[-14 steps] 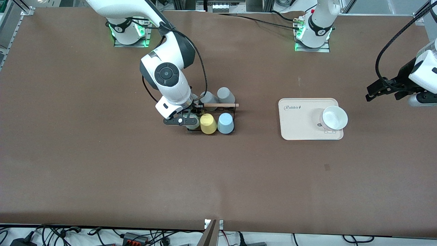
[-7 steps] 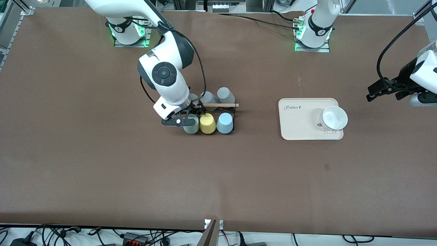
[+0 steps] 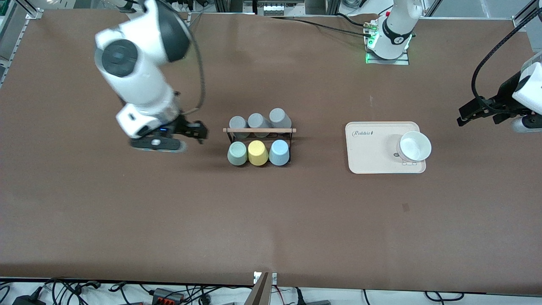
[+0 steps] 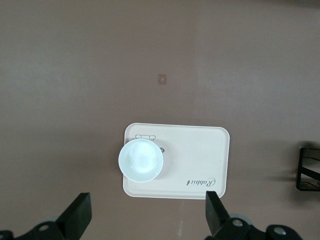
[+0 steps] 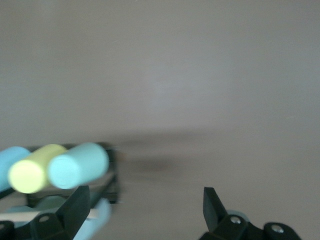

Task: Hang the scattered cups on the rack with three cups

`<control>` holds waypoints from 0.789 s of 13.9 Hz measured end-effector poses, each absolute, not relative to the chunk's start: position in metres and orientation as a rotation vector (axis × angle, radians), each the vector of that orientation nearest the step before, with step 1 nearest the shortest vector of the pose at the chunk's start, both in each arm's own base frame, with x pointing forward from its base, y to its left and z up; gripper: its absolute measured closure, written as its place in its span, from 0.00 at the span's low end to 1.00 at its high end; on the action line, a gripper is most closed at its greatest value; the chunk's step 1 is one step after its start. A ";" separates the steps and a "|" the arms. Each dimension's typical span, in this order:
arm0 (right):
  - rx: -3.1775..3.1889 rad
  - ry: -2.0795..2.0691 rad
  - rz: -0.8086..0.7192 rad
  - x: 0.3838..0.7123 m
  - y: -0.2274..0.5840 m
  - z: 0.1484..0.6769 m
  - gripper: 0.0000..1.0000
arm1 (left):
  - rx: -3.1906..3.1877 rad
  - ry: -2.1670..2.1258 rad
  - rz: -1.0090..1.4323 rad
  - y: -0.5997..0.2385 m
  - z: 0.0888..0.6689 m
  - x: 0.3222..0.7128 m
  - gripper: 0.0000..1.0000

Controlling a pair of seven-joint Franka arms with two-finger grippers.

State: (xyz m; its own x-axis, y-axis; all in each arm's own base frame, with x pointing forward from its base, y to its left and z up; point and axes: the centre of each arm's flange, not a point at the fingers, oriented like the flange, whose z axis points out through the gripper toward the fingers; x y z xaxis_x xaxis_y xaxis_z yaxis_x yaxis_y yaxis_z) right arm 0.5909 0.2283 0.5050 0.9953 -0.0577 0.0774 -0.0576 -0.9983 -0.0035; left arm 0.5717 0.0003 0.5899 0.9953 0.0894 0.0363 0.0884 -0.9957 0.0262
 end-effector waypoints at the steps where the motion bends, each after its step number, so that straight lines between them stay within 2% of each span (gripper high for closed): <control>1: -3.147 0.096 -0.127 0.594 0.193 0.522 0.00 | 3.113 0.133 0.058 -0.001 0.590 0.572 0.00; 5: -3.128 0.172 -0.118 0.599 0.038 0.563 0.00 | 3.114 0.121 0.059 -0.005 0.590 0.572 0.00; 8: -3.095 0.322 -0.084 0.584 -0.071 0.585 0.00 | 3.113 0.123 0.073 -0.004 0.591 0.573 0.00; 11: -3.097 0.359 -0.018 0.571 -0.091 0.608 0.00 | 3.113 0.115 0.088 -0.003 0.591 0.574 0.00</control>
State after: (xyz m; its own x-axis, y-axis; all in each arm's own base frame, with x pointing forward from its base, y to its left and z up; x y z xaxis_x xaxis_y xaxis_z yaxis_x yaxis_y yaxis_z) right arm 0.5706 -0.0911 0.6079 0.9734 -0.2288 0.0089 -0.2285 -0.9732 -0.0253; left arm 0.5737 -0.0031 0.5913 0.9957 0.0742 0.0555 0.0728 -0.9970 0.0274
